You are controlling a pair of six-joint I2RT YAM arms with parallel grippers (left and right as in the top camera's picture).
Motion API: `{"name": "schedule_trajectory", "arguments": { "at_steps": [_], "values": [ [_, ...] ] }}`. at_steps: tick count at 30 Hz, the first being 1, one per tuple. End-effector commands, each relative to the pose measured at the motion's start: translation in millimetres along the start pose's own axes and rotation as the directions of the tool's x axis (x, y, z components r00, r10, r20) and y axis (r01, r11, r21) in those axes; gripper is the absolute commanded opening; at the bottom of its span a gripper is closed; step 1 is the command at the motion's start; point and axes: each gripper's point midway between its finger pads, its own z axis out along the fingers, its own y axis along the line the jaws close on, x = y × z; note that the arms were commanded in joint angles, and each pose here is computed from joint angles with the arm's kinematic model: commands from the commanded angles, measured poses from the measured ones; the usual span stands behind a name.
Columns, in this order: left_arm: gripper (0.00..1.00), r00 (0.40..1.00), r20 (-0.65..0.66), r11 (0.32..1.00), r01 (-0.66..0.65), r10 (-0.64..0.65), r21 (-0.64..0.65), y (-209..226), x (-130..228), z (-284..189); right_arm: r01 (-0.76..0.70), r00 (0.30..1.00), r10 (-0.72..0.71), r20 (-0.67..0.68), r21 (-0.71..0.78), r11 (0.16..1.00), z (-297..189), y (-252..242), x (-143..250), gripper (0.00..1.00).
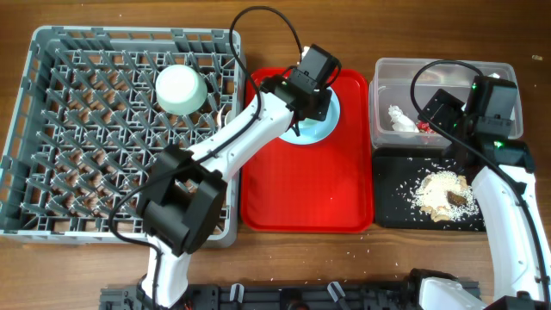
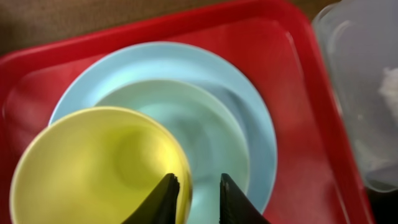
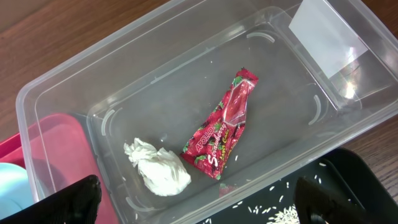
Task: Sort waste into correct bins and load items into the dishwasher rack
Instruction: 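Carry the yellow cup left into the rack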
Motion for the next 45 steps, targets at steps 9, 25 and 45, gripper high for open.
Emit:
{"name": "schedule_trajectory", "arguments": {
  "at_steps": [9, 25, 45],
  "values": [
    [0.04, 0.999, 0.035, 0.989, 0.009, -0.004, -0.146, 25.7, -4.1, -0.3, 0.006, 1.0, -0.006, 0.012, -0.012, 1.0, -2.5, 2.7, -7.1, 1.0],
    [0.04, 0.909, 0.09, 0.759, 0.282, -0.408, 0.587, 107.2, -34.2, -296.0, 0.006, 1.0, -0.006, 0.012, -0.012, 1.0, -2.5, 2.7, -7.1, 1.0],
    [0.04, 0.824, -0.377, 0.418, 0.547, -0.423, 0.725, 184.4, 38.5, -183.3, 0.006, 1.0, -0.006, 0.012, -0.012, 1.0, -2.5, 2.7, -7.0, 1.0]
  ]
}}
